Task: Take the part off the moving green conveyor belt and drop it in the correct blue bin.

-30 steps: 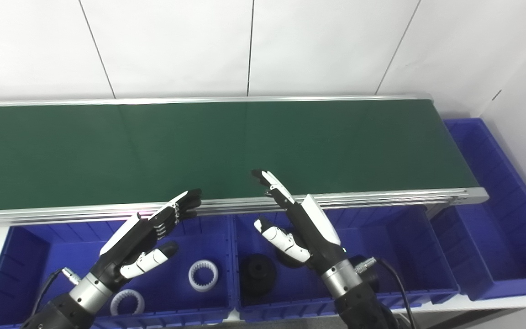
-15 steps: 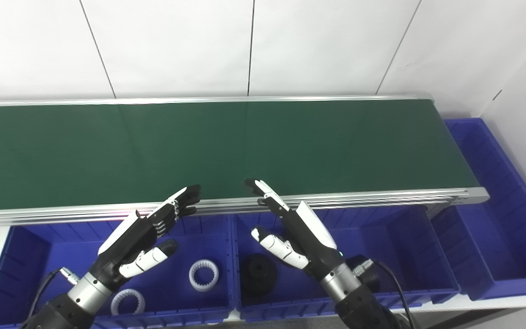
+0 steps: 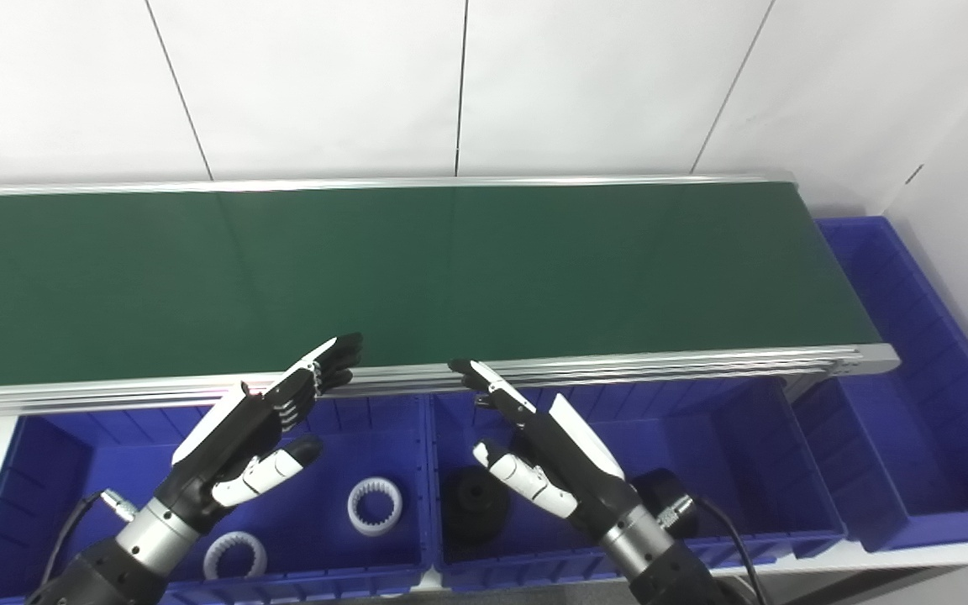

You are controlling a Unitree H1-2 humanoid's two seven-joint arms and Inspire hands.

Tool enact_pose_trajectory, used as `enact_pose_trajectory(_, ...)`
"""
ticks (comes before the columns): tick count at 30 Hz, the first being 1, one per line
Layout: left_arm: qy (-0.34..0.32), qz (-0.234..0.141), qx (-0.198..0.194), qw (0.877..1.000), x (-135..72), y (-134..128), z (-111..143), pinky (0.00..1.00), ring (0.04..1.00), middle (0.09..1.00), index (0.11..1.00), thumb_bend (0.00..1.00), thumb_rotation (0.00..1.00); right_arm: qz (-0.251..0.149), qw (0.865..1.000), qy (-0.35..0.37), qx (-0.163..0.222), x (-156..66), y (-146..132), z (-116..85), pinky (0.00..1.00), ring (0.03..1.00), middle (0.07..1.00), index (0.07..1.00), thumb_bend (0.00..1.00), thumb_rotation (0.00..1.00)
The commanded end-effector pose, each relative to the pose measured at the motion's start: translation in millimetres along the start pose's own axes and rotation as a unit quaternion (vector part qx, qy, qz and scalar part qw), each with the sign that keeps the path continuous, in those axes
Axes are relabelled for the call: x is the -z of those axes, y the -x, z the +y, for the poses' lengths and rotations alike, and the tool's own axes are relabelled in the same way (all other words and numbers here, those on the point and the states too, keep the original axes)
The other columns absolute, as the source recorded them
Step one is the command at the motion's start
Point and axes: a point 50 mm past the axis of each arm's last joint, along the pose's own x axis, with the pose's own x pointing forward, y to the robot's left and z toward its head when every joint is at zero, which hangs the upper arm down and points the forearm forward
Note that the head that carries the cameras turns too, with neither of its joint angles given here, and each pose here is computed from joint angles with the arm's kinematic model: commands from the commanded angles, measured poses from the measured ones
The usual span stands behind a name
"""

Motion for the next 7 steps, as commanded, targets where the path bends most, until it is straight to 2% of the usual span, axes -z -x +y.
enact_pose_trajectory(1, -0.014, -0.023, -0.006, 1.0, -11.8, -1.5, 7.1, 0.95, 0.974, 0.977, 0.948, 0.45, 0.77, -0.036, 0.999, 0.004, 0.002, -8.7, 0.7, -4.4, 0.91, 0.961, 0.985, 0.965, 0.53, 1.0)
enact_pose_trajectory(7, -0.012, -0.02, -0.005, 1.0, -12.7, -1.7, 7.2, 0.96, 0.978, 0.976, 0.948, 0.45, 0.77, -0.036, 0.999, 0.015, 0.004, -7.6, 1.9, -5.4, 0.91, 0.964, 0.99, 0.968, 0.51, 1.0)
